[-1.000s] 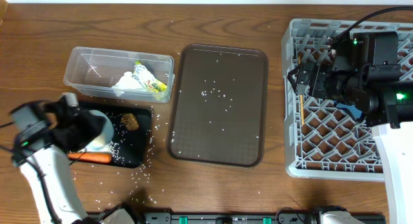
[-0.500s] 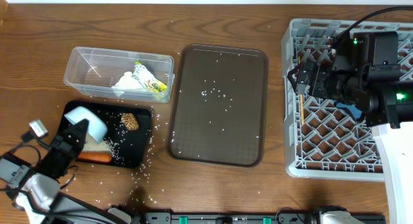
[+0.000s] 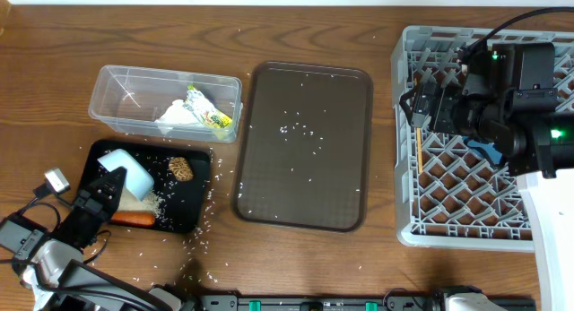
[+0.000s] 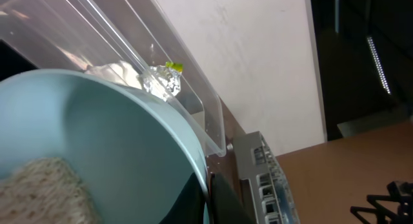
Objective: Sort waste into correct bins and load items into the dishwasher rack
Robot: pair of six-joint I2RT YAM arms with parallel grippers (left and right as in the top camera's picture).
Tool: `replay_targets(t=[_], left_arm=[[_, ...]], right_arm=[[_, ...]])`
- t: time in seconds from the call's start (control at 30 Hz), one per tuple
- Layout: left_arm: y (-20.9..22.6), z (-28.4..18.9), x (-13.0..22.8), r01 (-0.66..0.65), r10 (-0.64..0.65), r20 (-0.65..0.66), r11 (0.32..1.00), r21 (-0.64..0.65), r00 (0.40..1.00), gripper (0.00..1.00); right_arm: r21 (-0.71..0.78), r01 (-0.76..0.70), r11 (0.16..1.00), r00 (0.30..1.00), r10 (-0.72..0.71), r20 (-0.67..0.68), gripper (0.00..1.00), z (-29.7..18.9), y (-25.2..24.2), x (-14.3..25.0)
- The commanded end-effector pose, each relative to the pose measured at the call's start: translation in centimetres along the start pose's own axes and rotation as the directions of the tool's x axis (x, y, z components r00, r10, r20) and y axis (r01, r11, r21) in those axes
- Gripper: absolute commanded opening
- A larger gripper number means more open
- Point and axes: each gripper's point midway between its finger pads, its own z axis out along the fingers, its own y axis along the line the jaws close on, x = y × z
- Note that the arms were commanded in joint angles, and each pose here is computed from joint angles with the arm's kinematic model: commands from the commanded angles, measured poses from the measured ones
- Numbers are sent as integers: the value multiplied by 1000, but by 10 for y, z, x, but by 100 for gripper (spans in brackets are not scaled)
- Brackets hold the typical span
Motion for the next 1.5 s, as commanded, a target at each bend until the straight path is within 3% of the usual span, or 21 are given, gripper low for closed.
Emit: replay_targets(t=[0.0, 0.1, 0.17, 0.2, 0.37, 0.43, 0.5, 0.57, 0.63, 0.67, 0.73, 0.8, 0.9, 1.0, 1.17, 1.23, 1.27, 1.3, 1.37, 1.4, 1.47], left_arm=[[-12, -2, -4, -38, 37, 15, 997, 68, 999, 6], [1, -2, -7, -87, 87, 14, 996, -10, 996, 6], [-8, -3, -8, -79, 78, 22, 996, 44, 997, 7], [-9, -2, -8, -133, 132, 23, 990, 48, 991, 6], [-7, -4, -9, -163, 162, 29, 986, 35, 986, 6], [-9, -5, -10, -106, 104, 31, 993, 48, 994, 6], [-4, -3, -8, -135, 134, 21, 991, 17, 991, 6], [3, -3, -8, -36, 36, 20, 999, -21, 999, 6], [-6, -3, -8, -117, 117, 22, 993, 28, 993, 6], [6, -2, -7, -146, 146, 11, 988, -41, 989, 6], [4, -4, -9, -37, 38, 25, 999, -23, 999, 6], [-5, -2, -7, -117, 117, 21, 993, 28, 993, 6], [-7, -3, -7, -73, 72, 22, 996, 46, 997, 6], [8, -3, -7, -106, 107, 14, 993, -44, 994, 6], [11, -3, -9, -131, 132, 15, 989, -63, 991, 6], [5, -3, -9, -15, 15, 22, 1000, -26, 1000, 7], [-3, -3, -8, -39, 38, 20, 999, 21, 999, 6], [2, -1, -4, -82, 83, 11, 997, -5, 997, 6], [19, -1, -4, 27, -25, 13, 995, -98, 1000, 7], [13, -1, -4, 56, -56, 17, 997, -60, 998, 6], [18, 0, -4, -50, 50, 4, 995, -88, 999, 6]], right_arm=[[-13, 13, 1000, 1000, -13, 8, 99, -1, 5, -3], [-13, 13, 1000, 1000, -13, 9, 99, -1, 5, -3], [-14, 13, 1000, 1000, -13, 11, 99, -1, 6, -3], [-13, 13, 1000, 1000, -13, 11, 99, -1, 6, -3], [-15, 15, 1000, 1000, -15, 18, 99, -1, 6, -5], [-16, 15, 1000, 1000, -15, 20, 99, -1, 6, -5], [-16, 15, 1000, 1000, -15, 21, 99, -1, 6, -6], [-17, 15, 1000, 1000, -15, 22, 99, -1, 6, -6], [-16, 15, 1000, 1000, -15, 20, 99, -1, 6, -6], [-16, 15, 1000, 1000, -14, 18, 99, -1, 6, -5], [-16, 15, 1000, 1000, -14, 18, 99, -1, 6, -5], [-15, 14, 1000, 1000, -14, 17, 99, -1, 6, -5], [-16, 14, 1000, 1000, -14, 16, 99, -1, 6, -5], [-15, 13, 1000, 1000, -13, 13, 99, -1, 6, -4], [-14, 13, 1000, 1000, -13, 11, 99, -1, 6, -3], [-15, 13, 1000, 1000, -13, 13, 99, -1, 6, -4], [-15, 13, 1000, 1000, -13, 13, 99, -1, 6, -4], [-14, 13, 1000, 1000, -13, 10, 99, -1, 6, -3], [-15, 9, 1000, 1000, -9, 11, 99, -1, 6, -3], [-14, 5, 1000, 1000, -5, 11, 99, -1, 6, -3], [-14, 5, 1000, 1000, -5, 10, 99, -1, 6, -3]])
